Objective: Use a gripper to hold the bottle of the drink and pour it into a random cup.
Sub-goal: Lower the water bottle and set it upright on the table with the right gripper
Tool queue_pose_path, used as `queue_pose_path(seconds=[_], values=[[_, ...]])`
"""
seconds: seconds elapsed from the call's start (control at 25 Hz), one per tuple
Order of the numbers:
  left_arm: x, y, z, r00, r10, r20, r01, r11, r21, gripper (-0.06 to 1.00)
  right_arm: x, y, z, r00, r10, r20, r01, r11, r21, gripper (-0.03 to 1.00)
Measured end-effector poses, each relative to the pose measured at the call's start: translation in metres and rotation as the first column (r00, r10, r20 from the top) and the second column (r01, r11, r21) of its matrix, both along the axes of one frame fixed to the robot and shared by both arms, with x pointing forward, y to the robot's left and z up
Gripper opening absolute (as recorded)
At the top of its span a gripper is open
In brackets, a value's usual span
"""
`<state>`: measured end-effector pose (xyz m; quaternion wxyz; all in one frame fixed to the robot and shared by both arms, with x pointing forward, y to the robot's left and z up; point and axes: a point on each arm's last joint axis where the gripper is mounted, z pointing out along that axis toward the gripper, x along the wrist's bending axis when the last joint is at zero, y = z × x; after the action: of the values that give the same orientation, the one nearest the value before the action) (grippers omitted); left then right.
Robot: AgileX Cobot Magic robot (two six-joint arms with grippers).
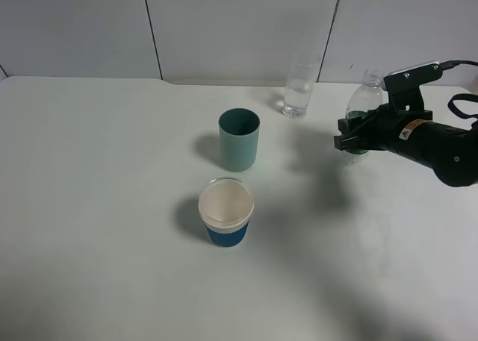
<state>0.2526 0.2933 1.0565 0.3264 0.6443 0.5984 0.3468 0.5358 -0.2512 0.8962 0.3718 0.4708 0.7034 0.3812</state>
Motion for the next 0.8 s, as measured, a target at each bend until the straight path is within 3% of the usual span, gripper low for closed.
queue_pose_path(seconds=[0.6,0.8], values=[[0.0000,0.0000,0.0000,1.000,0.000,0.000,0.000,1.000,0.000,0.99,-0.0011,0.0006,-0.0019,1.000,0.012,-0.022,-0.012,1.000,-0.010,0.56],[0.0000,0.0000,0.0000,1.000,0.000,0.000,0.000,1.000,0.000,0.99,-0.0011,0.0006,-0.0019,1.000,0.012,-0.022,-0.012,1.000,-0.010,0.62]])
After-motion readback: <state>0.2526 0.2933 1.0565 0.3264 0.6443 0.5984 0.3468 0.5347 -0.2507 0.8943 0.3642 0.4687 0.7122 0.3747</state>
